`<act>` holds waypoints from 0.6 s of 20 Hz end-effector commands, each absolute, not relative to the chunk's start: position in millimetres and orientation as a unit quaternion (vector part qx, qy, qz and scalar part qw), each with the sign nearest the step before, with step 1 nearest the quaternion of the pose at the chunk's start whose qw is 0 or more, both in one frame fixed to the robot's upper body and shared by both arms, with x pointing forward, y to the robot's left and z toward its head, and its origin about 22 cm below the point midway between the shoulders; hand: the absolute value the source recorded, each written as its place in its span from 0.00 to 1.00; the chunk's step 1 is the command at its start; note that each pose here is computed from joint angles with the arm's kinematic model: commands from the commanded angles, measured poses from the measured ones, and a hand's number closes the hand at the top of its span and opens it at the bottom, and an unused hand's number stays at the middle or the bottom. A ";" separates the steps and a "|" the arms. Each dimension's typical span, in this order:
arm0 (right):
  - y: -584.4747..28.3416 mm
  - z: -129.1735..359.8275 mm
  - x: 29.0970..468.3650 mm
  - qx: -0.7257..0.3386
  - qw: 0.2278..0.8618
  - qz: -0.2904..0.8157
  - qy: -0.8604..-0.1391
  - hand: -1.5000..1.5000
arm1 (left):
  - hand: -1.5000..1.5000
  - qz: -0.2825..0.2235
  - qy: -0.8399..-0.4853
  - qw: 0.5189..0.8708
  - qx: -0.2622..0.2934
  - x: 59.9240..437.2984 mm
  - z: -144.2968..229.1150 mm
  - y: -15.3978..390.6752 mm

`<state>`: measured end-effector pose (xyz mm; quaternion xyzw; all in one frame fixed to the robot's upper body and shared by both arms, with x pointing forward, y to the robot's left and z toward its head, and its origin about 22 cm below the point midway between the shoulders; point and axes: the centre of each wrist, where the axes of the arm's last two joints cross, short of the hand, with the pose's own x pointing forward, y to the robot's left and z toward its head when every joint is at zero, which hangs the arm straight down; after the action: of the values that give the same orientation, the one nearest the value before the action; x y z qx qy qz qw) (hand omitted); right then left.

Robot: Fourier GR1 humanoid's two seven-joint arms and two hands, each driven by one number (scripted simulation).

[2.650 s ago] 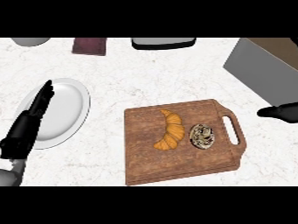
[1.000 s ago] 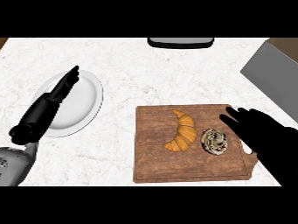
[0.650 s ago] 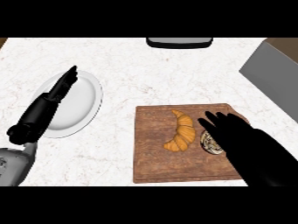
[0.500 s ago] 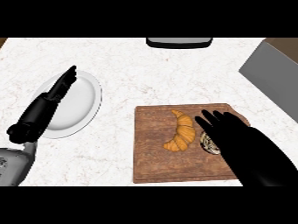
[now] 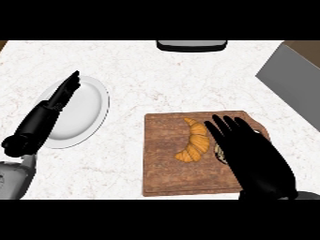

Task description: Pick the cupcake from the cutting board and place it in the cardboard box

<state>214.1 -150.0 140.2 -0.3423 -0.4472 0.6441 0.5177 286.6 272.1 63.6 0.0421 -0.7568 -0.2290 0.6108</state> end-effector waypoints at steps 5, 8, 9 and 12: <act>-152.5 122.7 237.9 -0.374 0.522 0.647 -0.412 0.00 | 0.50 -0.235 -0.759 0.606 0.037 279.7 54.8 256.5; -157.9 107.3 226.4 -0.373 0.517 0.649 -0.415 0.00 | 0.50 -0.227 -0.754 0.615 0.042 287.8 56.4 277.7; -154.3 95.6 225.4 -0.361 0.532 0.650 -0.405 0.00 | 0.50 -0.225 -0.755 0.614 0.045 289.9 72.8 268.2; -175.0 100.7 249.7 -0.350 0.532 0.649 -0.417 0.00 | 0.50 -0.224 -0.753 0.617 0.044 275.6 57.0 276.1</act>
<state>237.3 -159.3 105.9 -0.3589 -0.4143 0.6499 0.5265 287.6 271.7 63.6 0.0426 -0.7557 -0.2275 0.6126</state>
